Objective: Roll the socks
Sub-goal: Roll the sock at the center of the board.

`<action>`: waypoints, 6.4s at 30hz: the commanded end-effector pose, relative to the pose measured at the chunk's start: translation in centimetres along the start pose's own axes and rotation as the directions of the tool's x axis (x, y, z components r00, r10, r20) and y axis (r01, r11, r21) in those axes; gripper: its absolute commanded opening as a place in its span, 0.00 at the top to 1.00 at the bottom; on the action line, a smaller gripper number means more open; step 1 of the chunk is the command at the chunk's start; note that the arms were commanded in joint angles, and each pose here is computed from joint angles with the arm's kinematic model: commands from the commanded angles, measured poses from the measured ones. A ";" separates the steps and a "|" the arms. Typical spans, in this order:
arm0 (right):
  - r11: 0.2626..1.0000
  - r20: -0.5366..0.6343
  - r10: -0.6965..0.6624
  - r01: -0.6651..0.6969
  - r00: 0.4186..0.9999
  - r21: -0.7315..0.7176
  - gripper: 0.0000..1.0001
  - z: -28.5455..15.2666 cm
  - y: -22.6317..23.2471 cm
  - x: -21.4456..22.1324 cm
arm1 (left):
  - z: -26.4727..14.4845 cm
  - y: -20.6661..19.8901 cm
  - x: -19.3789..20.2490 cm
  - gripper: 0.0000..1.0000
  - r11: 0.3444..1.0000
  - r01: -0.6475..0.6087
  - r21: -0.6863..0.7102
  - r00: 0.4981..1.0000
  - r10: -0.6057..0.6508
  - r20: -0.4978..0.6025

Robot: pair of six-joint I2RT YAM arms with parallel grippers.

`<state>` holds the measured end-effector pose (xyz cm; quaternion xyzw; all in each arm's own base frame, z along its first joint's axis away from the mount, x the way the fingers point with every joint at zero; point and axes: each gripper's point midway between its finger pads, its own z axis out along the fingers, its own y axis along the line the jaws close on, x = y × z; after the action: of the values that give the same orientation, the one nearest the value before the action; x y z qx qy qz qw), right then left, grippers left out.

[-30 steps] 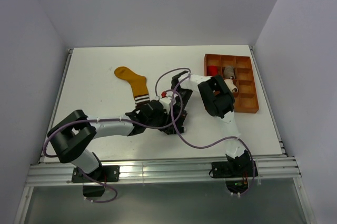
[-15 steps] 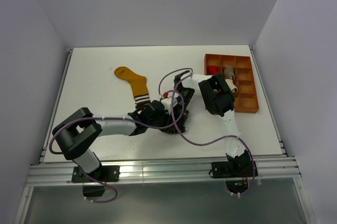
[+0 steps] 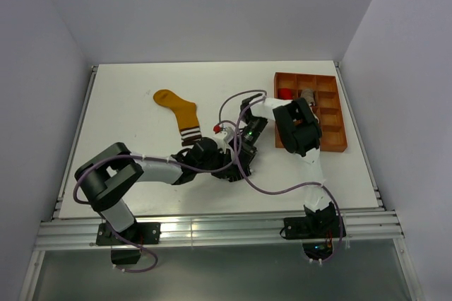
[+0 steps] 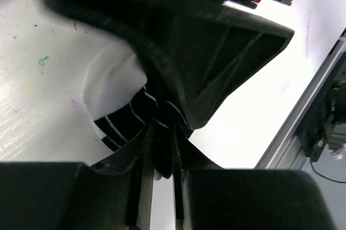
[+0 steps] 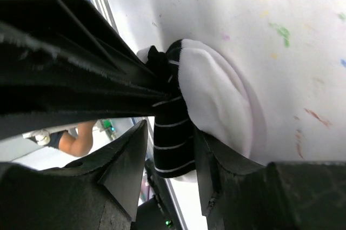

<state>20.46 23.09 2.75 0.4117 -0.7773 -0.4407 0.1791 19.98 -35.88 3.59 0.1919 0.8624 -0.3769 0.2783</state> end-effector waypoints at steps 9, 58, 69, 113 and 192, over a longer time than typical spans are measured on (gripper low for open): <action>0.989 0.191 -0.134 0.118 0.973 0.092 0.51 -4.2 -1.3 -0.7 | -0.1 3.6 4.4 0.91 0.983 0.148 -0.107 0.974 -0.164 -0.158; 0.116 -0.271 -0.844 0.650 0.463 0.751 0.32 -0.6 3.2 0.6 | 0.5 2.8 3.4 0.98 0.635 0.607 -0.478 0.431 -0.768 -0.473; 0.181 -0.316 -0.783 0.682 0.536 0.708 0.40 0.9 0.4 1.2 | 0.7 2.7 2.7 0.97 0.667 0.603 -0.438 0.452 -0.738 -0.501; 0.872 -0.151 -0.351 0.381 0.924 0.306 0.83 -0.2 -3.0 2.7 | -8.5 3.4 -8.5 0.62 0.951 0.304 -0.063 0.868 -0.249 0.429; 0.879 0.439 -0.273 0.036 0.856 0.476 0.39 -12.3 -1.5 -1.5 | 2.3 6.1 8.4 1.00 0.828 0.184 -0.529 0.883 -0.376 -0.282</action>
<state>28.45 16.99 5.33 0.3702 -0.8580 -0.3427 -0.0967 23.18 -40.49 2.70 0.0314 0.9273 -0.3188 0.1938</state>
